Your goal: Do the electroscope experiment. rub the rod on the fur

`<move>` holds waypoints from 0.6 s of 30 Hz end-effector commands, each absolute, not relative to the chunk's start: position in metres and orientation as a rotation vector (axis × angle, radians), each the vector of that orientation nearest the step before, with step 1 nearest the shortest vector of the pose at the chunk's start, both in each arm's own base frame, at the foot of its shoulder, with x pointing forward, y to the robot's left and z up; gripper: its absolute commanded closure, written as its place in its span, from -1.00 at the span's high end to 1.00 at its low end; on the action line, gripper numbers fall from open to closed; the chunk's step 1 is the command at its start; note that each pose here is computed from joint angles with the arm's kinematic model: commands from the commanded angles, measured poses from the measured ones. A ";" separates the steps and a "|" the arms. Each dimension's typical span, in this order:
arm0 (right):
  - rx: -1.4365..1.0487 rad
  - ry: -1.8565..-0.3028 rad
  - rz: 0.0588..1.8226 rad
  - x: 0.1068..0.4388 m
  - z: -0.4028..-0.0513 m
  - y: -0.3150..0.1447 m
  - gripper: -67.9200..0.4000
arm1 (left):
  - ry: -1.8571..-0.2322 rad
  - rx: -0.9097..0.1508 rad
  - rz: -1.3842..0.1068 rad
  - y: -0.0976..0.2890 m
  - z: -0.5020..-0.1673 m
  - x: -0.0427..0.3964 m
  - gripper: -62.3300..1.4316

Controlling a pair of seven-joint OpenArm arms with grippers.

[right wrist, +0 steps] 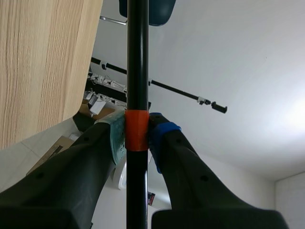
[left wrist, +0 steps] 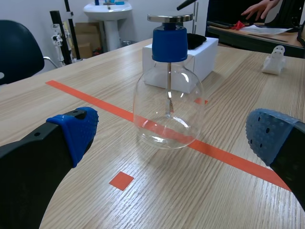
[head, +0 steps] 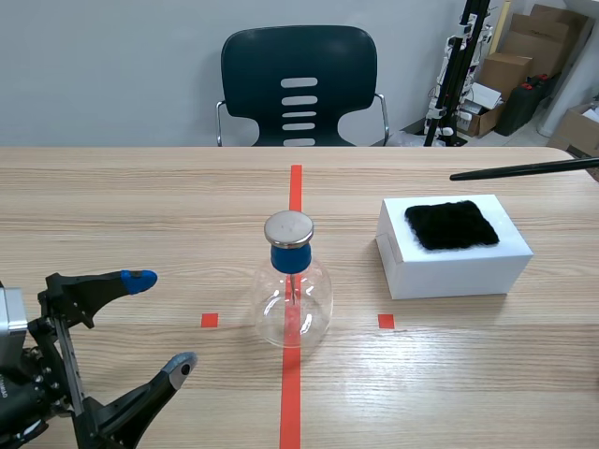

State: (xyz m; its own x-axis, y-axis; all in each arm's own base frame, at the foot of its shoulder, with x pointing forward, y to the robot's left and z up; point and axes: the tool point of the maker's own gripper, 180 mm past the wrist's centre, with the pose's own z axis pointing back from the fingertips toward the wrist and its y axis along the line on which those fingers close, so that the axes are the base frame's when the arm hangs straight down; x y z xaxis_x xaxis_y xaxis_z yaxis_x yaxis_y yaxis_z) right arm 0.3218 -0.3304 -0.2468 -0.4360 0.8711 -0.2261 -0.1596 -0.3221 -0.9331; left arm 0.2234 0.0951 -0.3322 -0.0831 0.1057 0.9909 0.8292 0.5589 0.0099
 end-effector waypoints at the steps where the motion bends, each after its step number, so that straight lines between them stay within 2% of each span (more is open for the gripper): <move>1: -1.056 -1.179 1.865 0.329 -0.232 -0.331 -0.98 | -1.586 -0.832 -0.720 0.095 -0.325 0.225 1.00; 9: -1.003 -1.069 1.935 0.328 -0.256 -0.330 -0.98 | -1.587 -0.832 -0.720 0.095 -0.325 0.225 1.00; 18: -1.012 -0.989 1.875 0.331 -0.260 -0.345 -0.98 | -1.586 -0.832 -0.720 0.095 -0.325 0.225 1.00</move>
